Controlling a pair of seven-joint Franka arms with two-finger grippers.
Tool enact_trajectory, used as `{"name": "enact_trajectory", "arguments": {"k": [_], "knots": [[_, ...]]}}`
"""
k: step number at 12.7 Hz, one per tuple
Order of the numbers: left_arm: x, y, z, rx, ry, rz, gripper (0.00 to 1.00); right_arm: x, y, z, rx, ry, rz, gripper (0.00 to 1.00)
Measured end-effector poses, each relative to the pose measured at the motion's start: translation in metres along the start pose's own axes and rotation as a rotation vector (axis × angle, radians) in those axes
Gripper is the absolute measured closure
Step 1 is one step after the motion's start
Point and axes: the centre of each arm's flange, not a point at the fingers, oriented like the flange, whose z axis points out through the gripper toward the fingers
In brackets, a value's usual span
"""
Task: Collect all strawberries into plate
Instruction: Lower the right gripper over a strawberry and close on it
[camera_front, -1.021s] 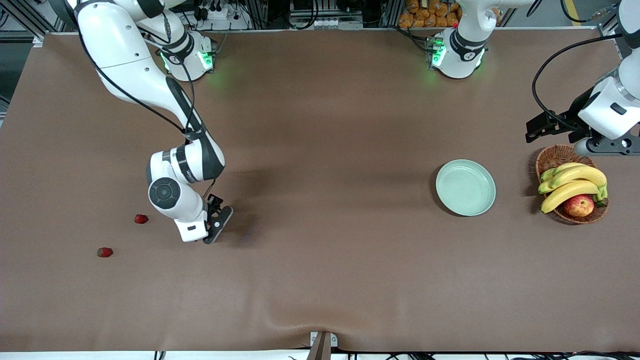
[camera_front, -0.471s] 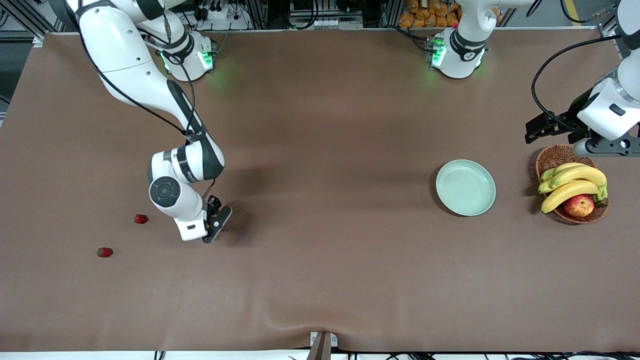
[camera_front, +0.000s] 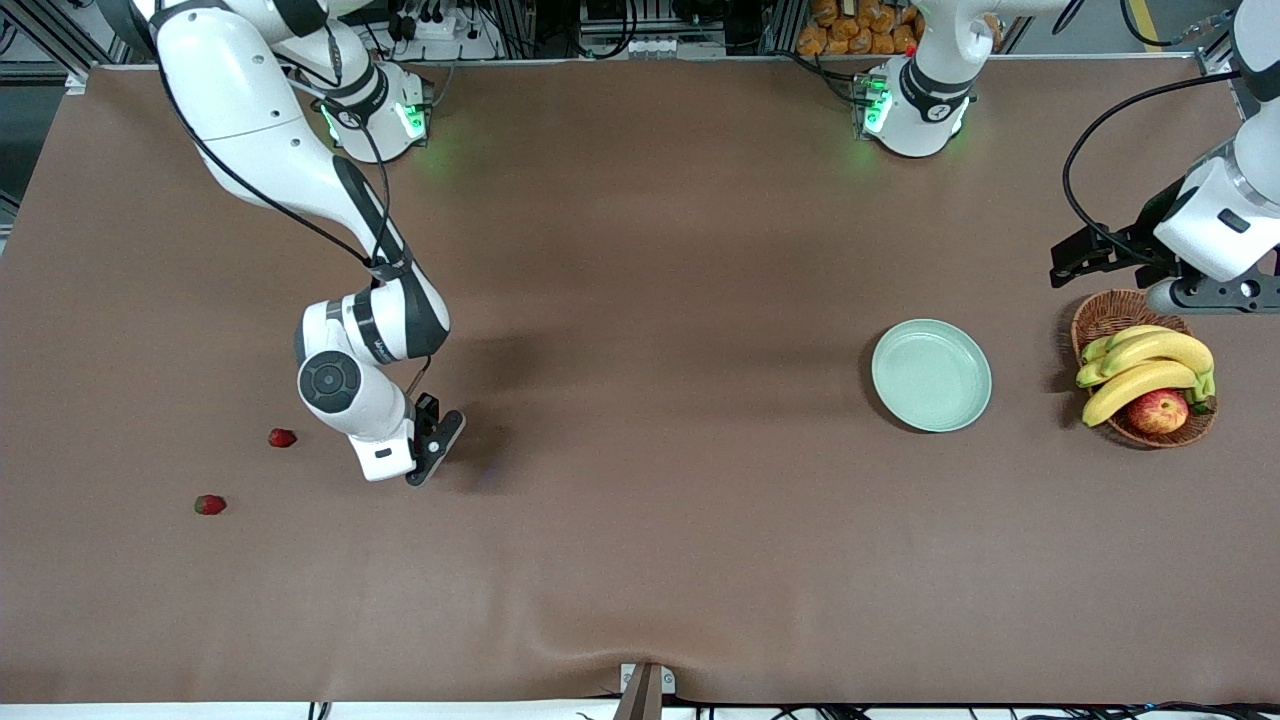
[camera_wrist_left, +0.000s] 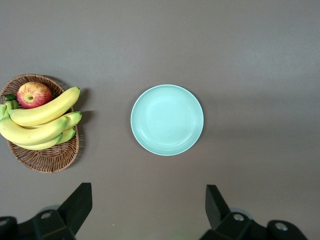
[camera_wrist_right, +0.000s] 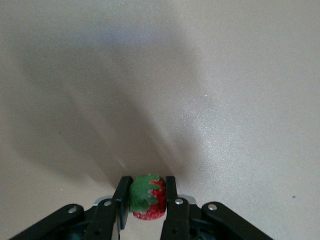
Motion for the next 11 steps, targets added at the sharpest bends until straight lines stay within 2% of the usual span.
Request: {"name": "enact_trajectory", "arguments": {"k": [4,8,11], "knots": [[0.000,-0.001,0.002,0.000,-0.002,-0.001,0.00,0.002,0.009,-0.016,-0.030,0.027,0.012,0.68],[0.001,-0.001,0.003,0.000,0.000,-0.001,0.00,0.006,0.032,-0.079,-0.110,0.108,0.052,0.68],[0.001,-0.001,0.005,0.000,-0.001,-0.002,0.00,0.002,0.044,-0.121,-0.152,0.162,0.133,0.68]]}}
